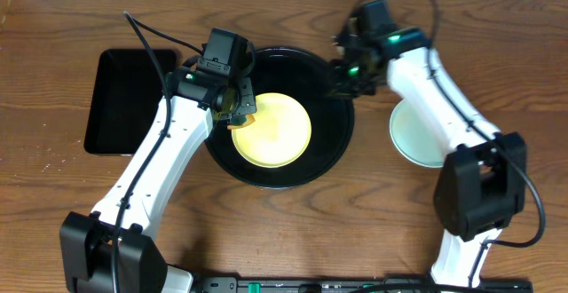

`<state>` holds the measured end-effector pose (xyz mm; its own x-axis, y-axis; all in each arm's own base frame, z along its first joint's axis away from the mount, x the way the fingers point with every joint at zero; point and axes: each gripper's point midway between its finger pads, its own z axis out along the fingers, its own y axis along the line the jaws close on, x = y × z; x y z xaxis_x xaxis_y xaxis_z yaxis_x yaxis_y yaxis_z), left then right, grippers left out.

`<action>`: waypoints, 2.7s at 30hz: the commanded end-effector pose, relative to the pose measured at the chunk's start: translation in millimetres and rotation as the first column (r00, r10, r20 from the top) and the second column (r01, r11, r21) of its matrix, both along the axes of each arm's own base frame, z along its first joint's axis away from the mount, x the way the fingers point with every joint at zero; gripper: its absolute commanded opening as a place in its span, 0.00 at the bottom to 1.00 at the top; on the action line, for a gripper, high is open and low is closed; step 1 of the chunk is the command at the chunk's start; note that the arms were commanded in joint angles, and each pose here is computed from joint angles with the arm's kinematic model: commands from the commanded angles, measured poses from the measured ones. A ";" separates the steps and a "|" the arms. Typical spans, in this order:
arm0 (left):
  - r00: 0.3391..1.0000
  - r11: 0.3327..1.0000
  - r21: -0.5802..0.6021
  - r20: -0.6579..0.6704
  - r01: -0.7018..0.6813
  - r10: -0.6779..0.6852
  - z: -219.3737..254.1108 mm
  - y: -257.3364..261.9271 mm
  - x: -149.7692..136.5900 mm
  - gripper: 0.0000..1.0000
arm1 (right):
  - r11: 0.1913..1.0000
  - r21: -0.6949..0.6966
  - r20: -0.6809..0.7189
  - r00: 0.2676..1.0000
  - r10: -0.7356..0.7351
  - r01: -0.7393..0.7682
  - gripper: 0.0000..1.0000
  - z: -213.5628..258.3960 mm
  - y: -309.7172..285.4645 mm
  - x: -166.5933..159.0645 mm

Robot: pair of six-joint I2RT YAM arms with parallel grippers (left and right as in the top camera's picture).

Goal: Clean dirty plates on tray and stack at the side

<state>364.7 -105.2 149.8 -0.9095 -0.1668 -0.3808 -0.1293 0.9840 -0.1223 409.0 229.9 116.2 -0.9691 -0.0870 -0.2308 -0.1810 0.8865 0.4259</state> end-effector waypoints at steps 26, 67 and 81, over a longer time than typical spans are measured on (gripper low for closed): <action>1.000 1.000 0.013 -0.004 0.009 -0.009 -2.8 2.6 0.7 0.07 | 0.972 -0.145 -0.051 0.983 0.177 -0.183 0.49 -95.8 40.3 -13.3; 1.000 1.000 0.013 -0.005 0.009 -0.009 -2.9 2.6 0.5 0.08 | 0.948 0.288 -0.155 0.970 0.189 -0.139 0.01 -54.7 39.6 -10.7; 1.000 1.000 0.013 -0.004 0.009 -0.008 -2.8 2.6 0.8 0.08 | 0.972 0.184 -0.131 0.977 0.170 -0.144 0.31 -67.0 21.6 -4.0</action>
<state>364.8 -105.2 149.8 -0.9092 -0.1672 -0.3812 -0.1297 0.9840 -0.1223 405.3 246.6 40.3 -0.9841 -0.1715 -0.0471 -0.1591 0.7306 0.6640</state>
